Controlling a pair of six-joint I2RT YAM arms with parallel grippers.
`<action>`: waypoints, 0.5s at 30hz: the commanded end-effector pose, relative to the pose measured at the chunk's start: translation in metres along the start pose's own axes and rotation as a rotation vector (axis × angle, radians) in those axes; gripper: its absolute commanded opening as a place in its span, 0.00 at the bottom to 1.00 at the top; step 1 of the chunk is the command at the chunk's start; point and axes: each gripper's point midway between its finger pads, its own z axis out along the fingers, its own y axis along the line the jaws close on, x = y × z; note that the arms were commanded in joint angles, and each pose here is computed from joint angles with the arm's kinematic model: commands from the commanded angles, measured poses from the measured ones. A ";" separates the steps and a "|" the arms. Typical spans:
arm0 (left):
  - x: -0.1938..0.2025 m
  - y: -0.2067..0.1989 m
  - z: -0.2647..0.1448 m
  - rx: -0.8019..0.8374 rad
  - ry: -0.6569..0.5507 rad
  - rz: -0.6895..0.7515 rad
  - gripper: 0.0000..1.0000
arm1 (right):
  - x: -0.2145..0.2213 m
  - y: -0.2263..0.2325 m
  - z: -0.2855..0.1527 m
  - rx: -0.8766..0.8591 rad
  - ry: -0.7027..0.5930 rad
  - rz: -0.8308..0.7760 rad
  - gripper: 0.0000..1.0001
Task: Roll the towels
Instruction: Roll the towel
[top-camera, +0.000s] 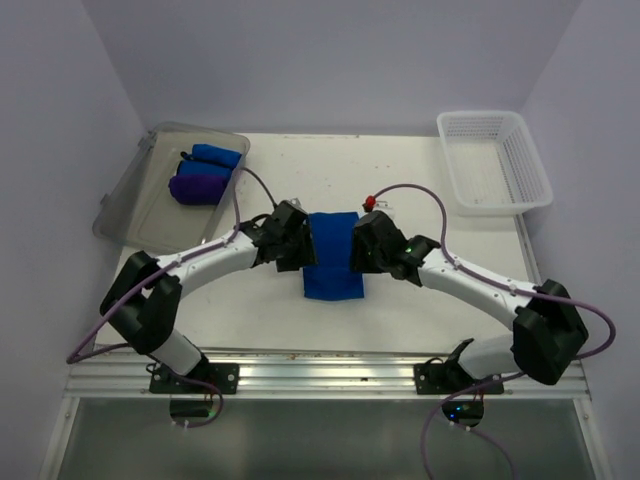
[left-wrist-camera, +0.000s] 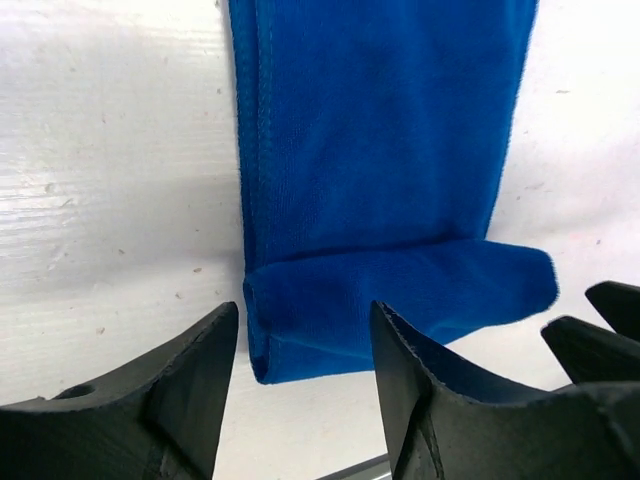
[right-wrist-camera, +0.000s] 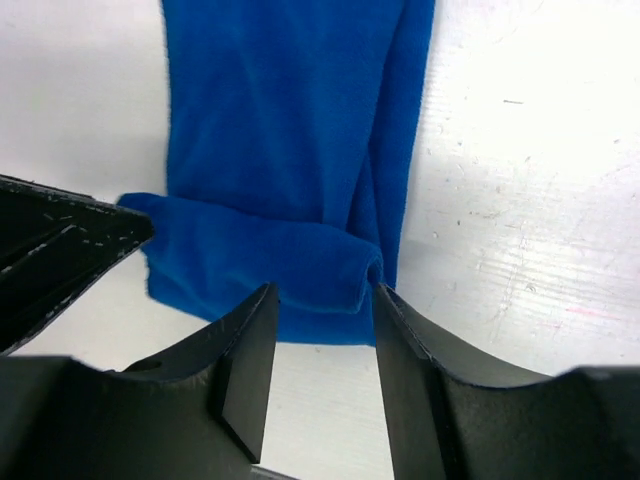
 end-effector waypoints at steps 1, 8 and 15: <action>-0.034 -0.014 -0.037 0.045 -0.149 0.000 0.59 | -0.026 0.014 -0.028 -0.071 -0.104 0.032 0.46; -0.001 -0.025 -0.042 0.189 -0.104 -0.031 0.14 | 0.010 0.028 -0.019 -0.096 -0.035 0.001 0.16; 0.008 -0.032 -0.016 0.237 -0.061 -0.033 0.02 | 0.002 0.023 0.006 -0.034 -0.014 -0.051 0.16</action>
